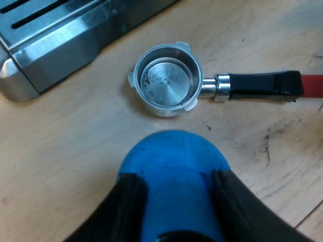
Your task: Grind coffee beans and then tamp
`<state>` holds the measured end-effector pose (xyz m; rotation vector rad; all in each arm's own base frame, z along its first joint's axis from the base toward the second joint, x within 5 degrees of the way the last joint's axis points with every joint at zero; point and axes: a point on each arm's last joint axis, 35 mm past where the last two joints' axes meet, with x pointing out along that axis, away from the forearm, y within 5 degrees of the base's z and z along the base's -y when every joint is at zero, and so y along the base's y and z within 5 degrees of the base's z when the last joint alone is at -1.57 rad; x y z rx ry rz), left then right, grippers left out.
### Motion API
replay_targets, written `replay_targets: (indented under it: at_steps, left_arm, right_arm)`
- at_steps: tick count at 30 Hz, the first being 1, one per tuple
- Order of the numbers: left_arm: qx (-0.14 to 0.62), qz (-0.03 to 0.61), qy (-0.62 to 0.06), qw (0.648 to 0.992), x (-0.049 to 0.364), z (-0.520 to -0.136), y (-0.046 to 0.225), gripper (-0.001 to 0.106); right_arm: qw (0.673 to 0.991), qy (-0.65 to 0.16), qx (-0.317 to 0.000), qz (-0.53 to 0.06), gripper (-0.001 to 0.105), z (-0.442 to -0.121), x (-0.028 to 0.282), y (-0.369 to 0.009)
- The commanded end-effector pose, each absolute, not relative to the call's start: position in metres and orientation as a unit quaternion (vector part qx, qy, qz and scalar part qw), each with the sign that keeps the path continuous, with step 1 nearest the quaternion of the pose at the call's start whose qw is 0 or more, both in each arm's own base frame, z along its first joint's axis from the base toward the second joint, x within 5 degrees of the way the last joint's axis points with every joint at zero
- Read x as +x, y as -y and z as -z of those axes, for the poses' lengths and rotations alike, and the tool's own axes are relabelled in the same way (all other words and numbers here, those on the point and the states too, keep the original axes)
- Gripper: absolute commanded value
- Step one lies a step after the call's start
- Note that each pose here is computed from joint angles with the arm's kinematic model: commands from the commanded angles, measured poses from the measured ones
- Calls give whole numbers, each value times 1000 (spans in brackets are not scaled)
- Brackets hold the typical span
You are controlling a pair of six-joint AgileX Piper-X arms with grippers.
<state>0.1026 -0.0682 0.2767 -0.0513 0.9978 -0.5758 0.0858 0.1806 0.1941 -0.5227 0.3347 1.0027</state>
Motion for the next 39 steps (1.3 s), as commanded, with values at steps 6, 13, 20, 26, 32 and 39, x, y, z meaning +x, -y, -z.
replay_targets:
  at_steps: [6, 13, 20, 26, 32, 39]
  left_arm:
    - [-25, 275, -473, 837, 107, -279, 72, 0]
    - [-15, 288, -485, 826, 115, -275, 83, 0]
    - [17, 317, -486, 814, 127, -284, 102, 0]
    - [27, 320, -491, 810, 142, -290, 114, 0]
    - [46, 338, -496, 798, 148, -289, 132, 0]
    - [75, 313, -525, 788, 161, -268, 146, 0]
  right_arm:
    - [851, -94, -206, -474, 70, -180, 81, -171]
    - [874, -99, -221, -421, 70, -169, 82, -161]
    - [882, -99, -216, -407, 70, -168, 82, -160]
    - [884, -104, -206, -405, 70, -168, 82, -160]
    - [884, -104, -206, -405, 70, -168, 82, -160]
    - [884, -104, -206, -405, 70, -168, 82, -160]
